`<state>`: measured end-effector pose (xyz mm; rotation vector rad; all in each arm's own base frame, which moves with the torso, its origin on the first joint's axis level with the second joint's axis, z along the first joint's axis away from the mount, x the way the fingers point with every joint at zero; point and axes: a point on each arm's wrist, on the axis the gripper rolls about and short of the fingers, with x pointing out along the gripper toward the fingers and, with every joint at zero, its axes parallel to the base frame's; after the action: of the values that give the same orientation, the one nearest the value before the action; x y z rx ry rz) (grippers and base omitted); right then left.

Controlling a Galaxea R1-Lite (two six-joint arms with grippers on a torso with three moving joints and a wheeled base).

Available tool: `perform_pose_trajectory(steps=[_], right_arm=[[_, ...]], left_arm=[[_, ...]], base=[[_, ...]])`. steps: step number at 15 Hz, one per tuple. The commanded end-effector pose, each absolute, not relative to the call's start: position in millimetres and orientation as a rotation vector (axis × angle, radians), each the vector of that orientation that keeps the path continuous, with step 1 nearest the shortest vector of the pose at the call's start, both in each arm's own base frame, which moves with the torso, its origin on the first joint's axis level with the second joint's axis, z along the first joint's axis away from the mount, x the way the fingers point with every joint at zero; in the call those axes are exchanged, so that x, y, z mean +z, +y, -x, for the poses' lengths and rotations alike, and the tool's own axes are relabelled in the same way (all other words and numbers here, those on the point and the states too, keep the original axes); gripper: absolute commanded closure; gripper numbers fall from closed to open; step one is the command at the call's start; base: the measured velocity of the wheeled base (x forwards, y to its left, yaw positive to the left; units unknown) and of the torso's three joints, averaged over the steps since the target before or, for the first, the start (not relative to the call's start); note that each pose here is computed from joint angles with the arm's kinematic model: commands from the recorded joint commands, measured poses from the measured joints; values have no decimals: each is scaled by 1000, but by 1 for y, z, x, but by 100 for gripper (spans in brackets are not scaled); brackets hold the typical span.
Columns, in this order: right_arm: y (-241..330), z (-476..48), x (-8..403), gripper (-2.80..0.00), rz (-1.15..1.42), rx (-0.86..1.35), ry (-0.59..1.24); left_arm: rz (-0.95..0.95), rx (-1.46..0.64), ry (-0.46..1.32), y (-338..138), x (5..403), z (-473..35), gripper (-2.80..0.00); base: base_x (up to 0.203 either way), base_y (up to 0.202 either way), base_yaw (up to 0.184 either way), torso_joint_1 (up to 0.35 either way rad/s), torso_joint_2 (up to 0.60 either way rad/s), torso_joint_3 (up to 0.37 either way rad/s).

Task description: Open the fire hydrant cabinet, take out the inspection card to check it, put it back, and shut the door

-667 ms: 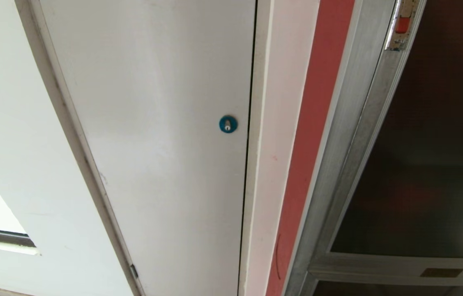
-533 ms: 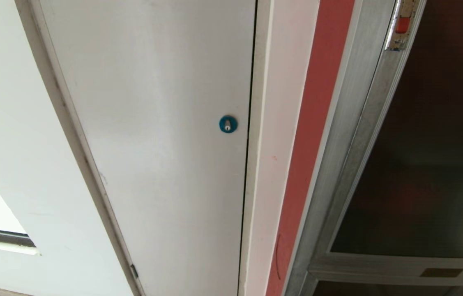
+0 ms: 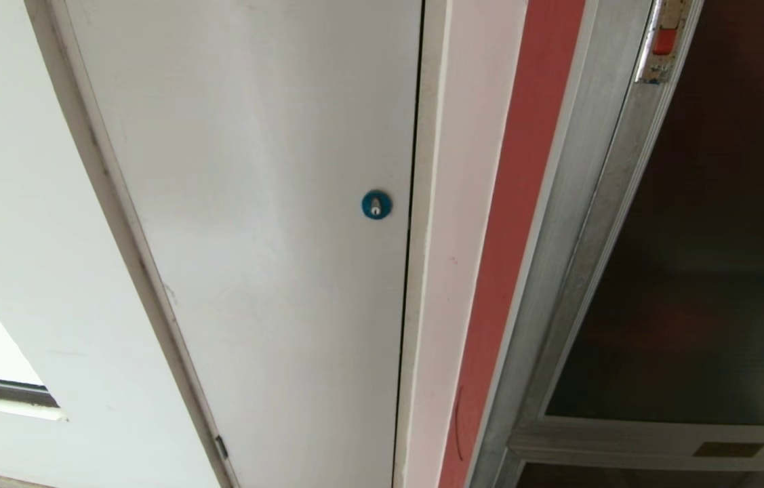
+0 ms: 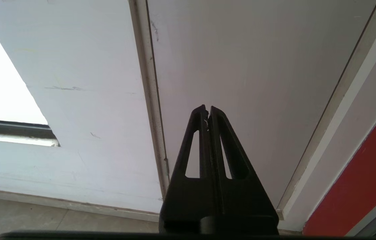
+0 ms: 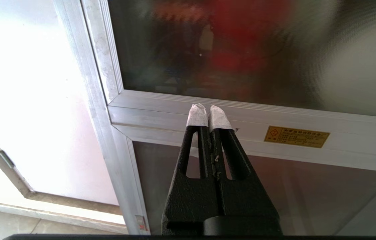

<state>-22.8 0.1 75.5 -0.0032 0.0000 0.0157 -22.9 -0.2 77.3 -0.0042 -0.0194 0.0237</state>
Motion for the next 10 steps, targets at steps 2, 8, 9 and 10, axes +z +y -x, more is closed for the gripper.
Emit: perform_pose_trajectory(steps=[2, 8, 9, 10], right_arm=[[0, 23, 75, 0, 8, 18, 0], [0, 23, 76, 0, 2, 20, -2], [0, 23, 76, 0, 3, 20, -1], [0, 23, 75, 0, 6, 21, -2]], left_arm=[[5, 25, -12, 0, 76, 22, 0], [5, 25, -12, 0, 76, 22, 0], [5, 25, -12, 0, 76, 22, 0], [5, 25, -12, 0, 76, 22, 0]], base=[[0, 0, 0, 0, 0, 0], [0, 0, 0, 0, 0, 0], [0, 0, 0, 0, 0, 0], [0, 0, 0, 0, 0, 0]])
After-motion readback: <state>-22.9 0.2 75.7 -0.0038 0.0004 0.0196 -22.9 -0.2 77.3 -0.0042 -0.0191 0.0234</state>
